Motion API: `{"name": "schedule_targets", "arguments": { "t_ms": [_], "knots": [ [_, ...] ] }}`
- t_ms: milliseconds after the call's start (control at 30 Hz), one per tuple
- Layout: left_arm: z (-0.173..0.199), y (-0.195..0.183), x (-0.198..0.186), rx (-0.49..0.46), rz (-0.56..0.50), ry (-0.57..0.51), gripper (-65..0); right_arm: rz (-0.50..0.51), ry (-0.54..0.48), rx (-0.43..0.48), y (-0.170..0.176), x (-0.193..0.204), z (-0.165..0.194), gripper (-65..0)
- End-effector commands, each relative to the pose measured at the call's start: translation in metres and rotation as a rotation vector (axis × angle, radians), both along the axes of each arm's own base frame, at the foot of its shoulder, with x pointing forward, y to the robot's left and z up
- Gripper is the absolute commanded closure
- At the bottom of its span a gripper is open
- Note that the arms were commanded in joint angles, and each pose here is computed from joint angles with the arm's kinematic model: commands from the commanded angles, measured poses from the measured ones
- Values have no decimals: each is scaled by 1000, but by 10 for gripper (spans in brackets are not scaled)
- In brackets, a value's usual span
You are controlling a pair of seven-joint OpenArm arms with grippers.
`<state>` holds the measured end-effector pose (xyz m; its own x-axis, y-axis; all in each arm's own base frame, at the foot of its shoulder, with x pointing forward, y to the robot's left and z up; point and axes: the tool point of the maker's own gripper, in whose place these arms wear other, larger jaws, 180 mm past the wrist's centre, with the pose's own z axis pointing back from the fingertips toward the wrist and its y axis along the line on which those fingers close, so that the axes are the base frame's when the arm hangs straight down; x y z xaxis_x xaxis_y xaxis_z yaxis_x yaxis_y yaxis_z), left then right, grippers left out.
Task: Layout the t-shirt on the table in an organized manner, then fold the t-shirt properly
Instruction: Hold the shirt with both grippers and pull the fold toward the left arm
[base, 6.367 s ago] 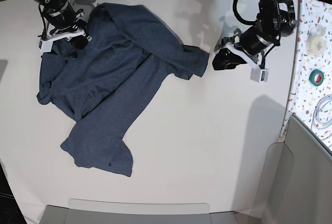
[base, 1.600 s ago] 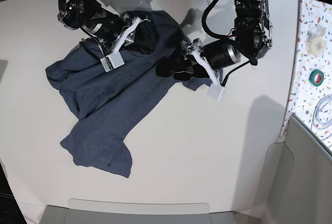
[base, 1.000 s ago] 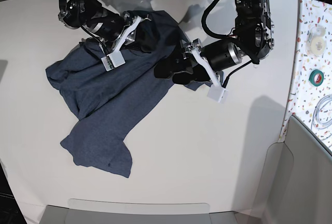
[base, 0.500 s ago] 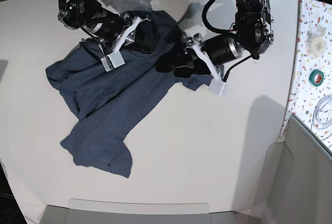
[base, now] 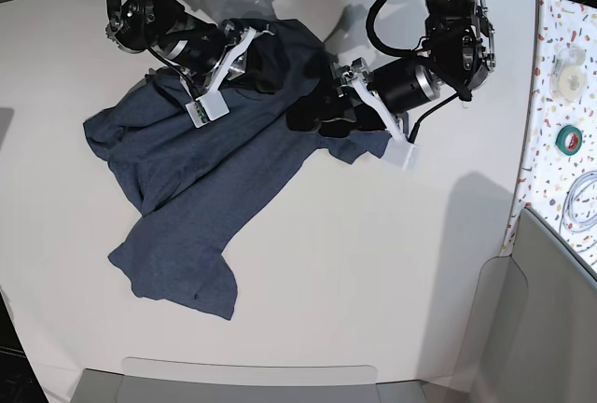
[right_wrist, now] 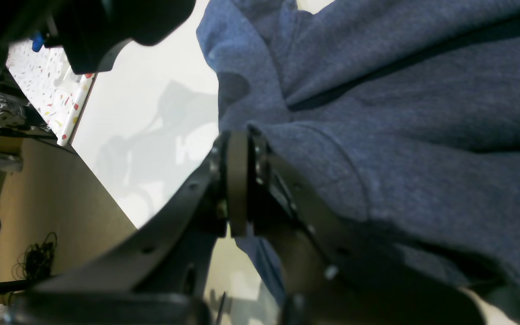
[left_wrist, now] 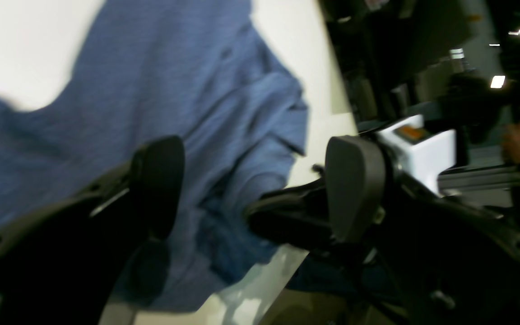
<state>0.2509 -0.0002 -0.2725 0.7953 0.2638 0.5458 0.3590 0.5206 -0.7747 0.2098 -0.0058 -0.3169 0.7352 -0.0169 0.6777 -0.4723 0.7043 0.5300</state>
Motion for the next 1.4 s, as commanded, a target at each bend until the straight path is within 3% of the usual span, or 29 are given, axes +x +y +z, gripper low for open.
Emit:
{"name": "schedule_targets", "arguments": {
  "t_ms": [0, 367, 500, 800, 1233, 1367],
  "knots": [
    [16, -6, 3, -42, -6, -45, -474, -9, -36, 36, 3, 4, 12, -15],
    [17, -18, 0, -33, -58, -52, -474, -10, -32, 16, -4, 2, 9, -15],
    [13, -8, 1, -2, -56, -55, -474, -7, -50, 73, 0, 8, 20, -15],
    [6, -7, 2, 3, -51, -33, -474, 2, -52, 82, 3, 7, 22, -15],
    [17, 9, -4, 9, 3, -68, -474, -5, -44, 74, 2, 6, 19, -15],
    [16, 7, -12, -14, -4, -48, -475, -16, -45, 14, -4, 8, 11, -15]
  ]
}}
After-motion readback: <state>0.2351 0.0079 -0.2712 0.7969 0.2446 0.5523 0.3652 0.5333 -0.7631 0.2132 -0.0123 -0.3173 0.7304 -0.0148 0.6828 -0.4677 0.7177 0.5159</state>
